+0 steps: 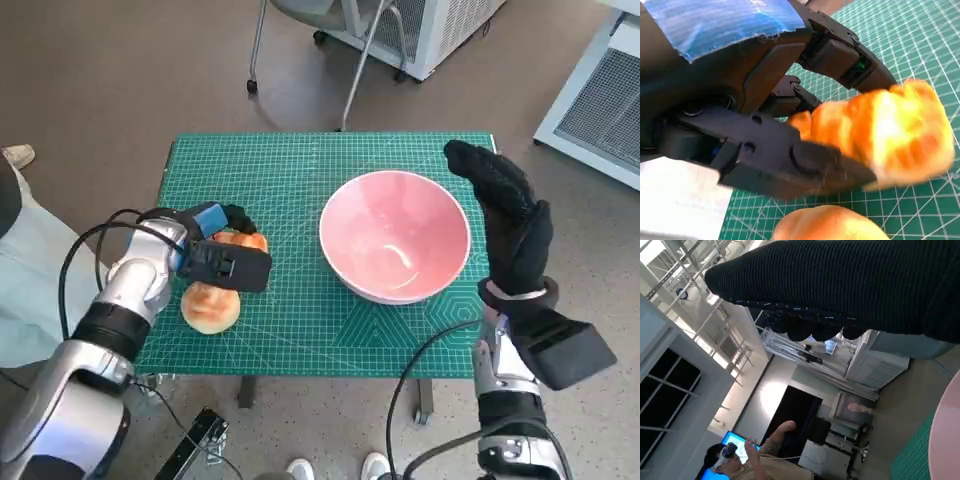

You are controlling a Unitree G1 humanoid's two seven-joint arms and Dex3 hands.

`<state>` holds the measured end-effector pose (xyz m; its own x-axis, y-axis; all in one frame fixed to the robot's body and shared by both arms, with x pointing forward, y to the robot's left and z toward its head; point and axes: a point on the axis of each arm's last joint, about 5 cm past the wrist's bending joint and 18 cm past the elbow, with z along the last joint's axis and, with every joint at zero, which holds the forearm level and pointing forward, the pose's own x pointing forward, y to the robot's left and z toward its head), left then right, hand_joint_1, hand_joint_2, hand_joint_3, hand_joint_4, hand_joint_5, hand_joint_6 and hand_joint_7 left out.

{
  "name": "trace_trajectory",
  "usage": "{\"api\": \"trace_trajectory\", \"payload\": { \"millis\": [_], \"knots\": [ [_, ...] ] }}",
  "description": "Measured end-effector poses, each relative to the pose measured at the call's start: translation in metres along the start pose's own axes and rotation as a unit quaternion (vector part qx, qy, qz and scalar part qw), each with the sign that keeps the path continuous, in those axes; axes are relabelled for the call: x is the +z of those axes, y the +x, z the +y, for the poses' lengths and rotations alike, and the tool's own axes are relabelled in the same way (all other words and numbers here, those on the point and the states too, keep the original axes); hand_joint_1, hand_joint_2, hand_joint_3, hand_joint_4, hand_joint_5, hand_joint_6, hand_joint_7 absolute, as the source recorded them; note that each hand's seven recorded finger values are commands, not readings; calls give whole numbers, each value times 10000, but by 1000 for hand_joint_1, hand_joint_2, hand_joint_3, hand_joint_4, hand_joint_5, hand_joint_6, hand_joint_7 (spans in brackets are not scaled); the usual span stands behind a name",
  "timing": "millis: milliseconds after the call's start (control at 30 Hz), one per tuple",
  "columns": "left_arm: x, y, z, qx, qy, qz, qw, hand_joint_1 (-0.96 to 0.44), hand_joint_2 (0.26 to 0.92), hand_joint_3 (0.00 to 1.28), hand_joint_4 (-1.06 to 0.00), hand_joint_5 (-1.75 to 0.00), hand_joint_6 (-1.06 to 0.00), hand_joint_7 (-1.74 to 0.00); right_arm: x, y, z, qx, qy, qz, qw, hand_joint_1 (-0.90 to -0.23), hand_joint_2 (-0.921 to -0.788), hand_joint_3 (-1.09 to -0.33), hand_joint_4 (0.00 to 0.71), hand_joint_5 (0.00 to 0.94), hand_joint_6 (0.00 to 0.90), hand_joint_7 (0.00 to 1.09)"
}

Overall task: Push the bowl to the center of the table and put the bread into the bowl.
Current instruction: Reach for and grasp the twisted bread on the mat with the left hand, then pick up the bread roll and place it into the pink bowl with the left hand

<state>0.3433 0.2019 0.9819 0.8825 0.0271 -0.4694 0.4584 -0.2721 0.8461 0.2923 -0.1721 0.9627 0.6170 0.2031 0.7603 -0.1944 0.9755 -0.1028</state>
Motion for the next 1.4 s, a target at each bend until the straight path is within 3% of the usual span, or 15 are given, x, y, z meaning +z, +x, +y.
{"api": "trace_trajectory", "payload": {
  "millis": [67, 167, 367, 433, 533, 1033, 1400],
  "knots": [
    [-12, 1, -10, 48, 40, -24, 10000, 4, 588, 827, -319, -1736, -645, -1266, -2, -1, 6, -1, 11, 3, 10000, -580, -921, -672, 350, 10, 84, 776],
    [-41, 0, -13, 61, 77, -39, 9999, 5, 644, 731, -359, -1737, -617, -1190, -5, 0, 15, 6, 24, 3, 10000, -578, -921, -673, 350, 10, 76, 771],
    [-132, -11, 30, 25, 11, 19, 10000, 3, 782, 440, -462, -1602, -622, -1067, -9, -4, 30, 13, 33, -20, 10000, -559, -921, -689, 351, 9, 66, 768],
    [-161, -23, 62, 43, -78, 10, 10000, 2, 847, 299, -498, -1527, -629, -1052, -12, -8, 30, 10, 31, -17, 10000, -553, -921, -695, 352, 9, 66, 770],
    [-204, -45, 130, 108, -204, -3, 9997, 1, 896, 185, -537, -1438, -628, -1076, -16, -14, 32, 9, 29, -11, 10000, -550, -921, -700, 353, 10, 64, 771],
    [-408, -305, 653, 1180, -468, -49, 9919, 1, 915, 94, -610, -1332, -674, -1043, -13, -12, 38, 31, 24, -42, 10000, -553, -921, -701, 356, 10, 54, 778],
    [-387, -632, 1034, 2370, -641, -496, 9681, 1, 900, 87, -666, -1204, -685, -1106, -13, -18, 28, 14, 1, -55, 10000, -550, -921, -701, 357, 10, 55, 777]
  ]
}}
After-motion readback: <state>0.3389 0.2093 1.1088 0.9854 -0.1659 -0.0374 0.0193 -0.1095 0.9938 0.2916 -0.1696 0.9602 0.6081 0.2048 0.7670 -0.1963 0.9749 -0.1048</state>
